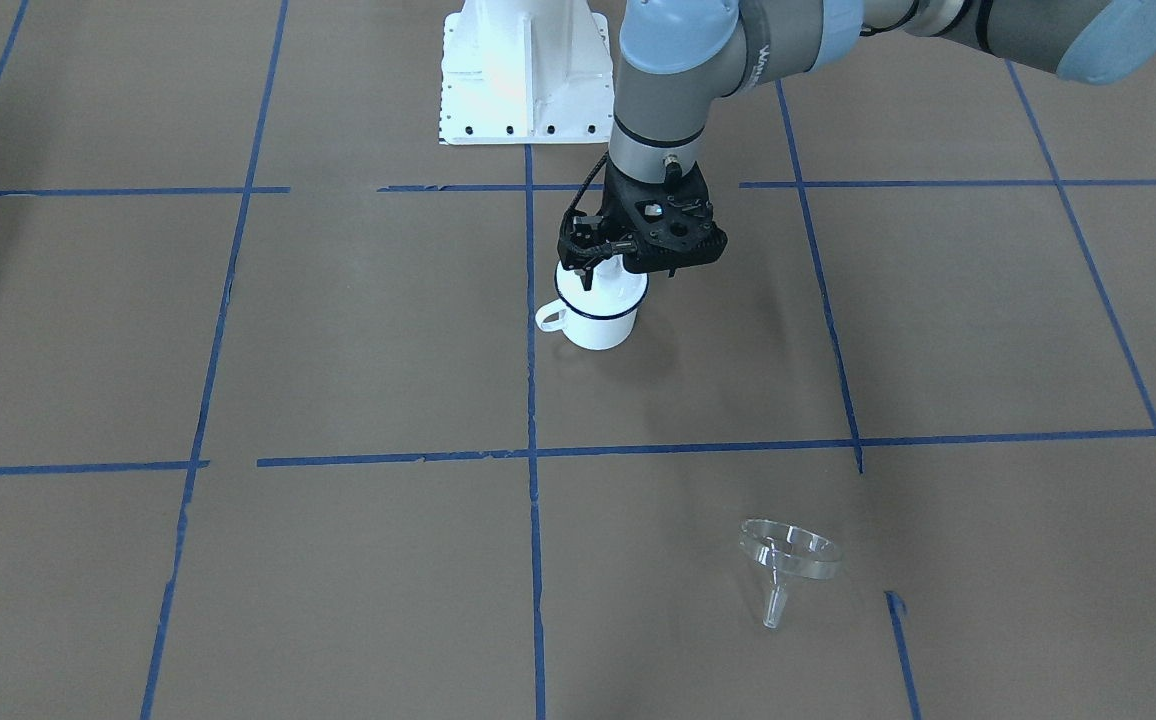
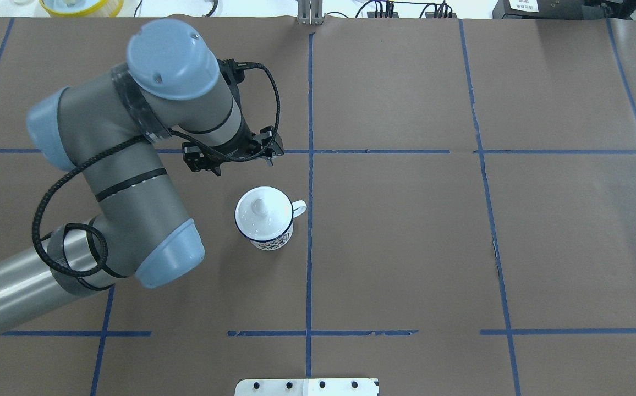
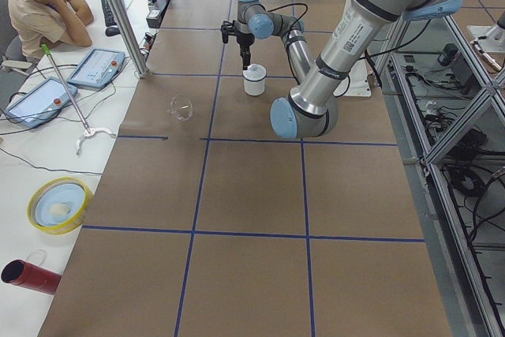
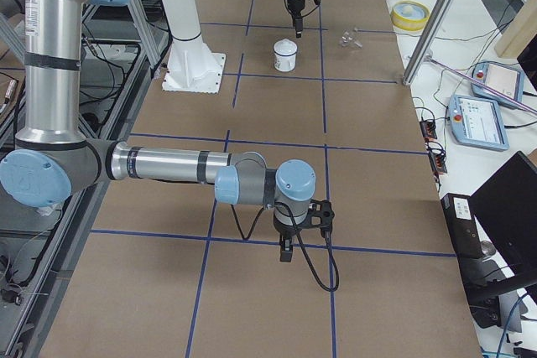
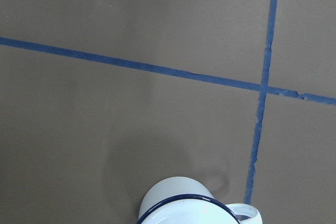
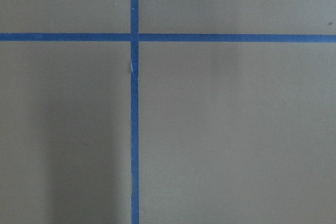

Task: Place funnel on cup
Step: 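Move the left gripper over the white lidded enamel mug, then lower the left gripper and grasp the white lid's knob, then lift the lid off the mug with the left gripper and move it aside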

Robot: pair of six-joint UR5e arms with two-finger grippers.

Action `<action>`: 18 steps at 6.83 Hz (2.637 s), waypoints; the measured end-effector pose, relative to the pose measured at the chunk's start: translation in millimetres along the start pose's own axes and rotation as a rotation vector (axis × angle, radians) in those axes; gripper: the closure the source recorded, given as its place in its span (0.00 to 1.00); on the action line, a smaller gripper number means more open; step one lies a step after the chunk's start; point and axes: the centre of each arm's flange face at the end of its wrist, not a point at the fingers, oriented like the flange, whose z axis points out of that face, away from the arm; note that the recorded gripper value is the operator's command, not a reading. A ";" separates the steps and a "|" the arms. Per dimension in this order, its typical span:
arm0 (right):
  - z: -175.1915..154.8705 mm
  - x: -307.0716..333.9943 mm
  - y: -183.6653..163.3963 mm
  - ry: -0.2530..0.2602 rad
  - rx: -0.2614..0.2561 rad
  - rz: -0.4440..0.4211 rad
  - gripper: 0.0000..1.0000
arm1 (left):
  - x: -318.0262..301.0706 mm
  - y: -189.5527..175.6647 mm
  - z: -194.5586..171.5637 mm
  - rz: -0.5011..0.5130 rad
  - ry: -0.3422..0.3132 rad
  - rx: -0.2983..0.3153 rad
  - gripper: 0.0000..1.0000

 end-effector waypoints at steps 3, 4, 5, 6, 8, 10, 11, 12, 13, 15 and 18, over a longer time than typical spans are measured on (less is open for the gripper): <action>0.0 0.0 0.0 0.000 0.000 0.000 0.00 | 12.0 11.3 11.6 0.007 -0.014 -0.013 0.00; 0.0 0.0 0.0 0.000 0.000 0.000 0.00 | 15.0 13.9 14.1 0.011 -0.015 -0.017 0.00; 0.0 0.0 0.0 0.000 0.000 0.000 0.00 | 17.0 18.1 17.4 0.016 -0.018 -0.023 0.00; 0.0 0.0 0.0 0.000 0.000 0.000 0.00 | 18.1 21.1 19.6 0.019 -0.019 -0.028 0.00; 0.0 0.0 0.0 0.000 0.000 0.000 0.00 | 18.2 25.2 22.3 0.024 -0.019 -0.036 0.02; 0.0 0.0 0.0 0.000 0.000 0.000 0.00 | 17.4 26.6 22.1 0.026 -0.018 -0.039 0.22; 0.0 0.0 0.0 0.000 0.000 0.000 0.00 | 17.1 26.9 21.7 0.025 -0.018 -0.039 0.78; 0.0 0.0 0.0 0.000 0.000 0.000 0.00 | 16.6 27.0 21.5 0.025 -0.019 -0.039 0.96; 0.0 0.0 0.0 0.000 0.000 0.000 0.00 | 16.2 27.1 21.4 0.025 -0.019 -0.038 1.00; 0.0 0.0 0.0 0.000 0.000 0.000 0.00 | 15.9 28.0 19.0 0.026 -0.018 -0.039 1.00; 0.0 0.0 0.0 0.000 0.000 0.000 0.00 | 14.8 31.8 6.1 0.031 -0.026 -0.041 1.00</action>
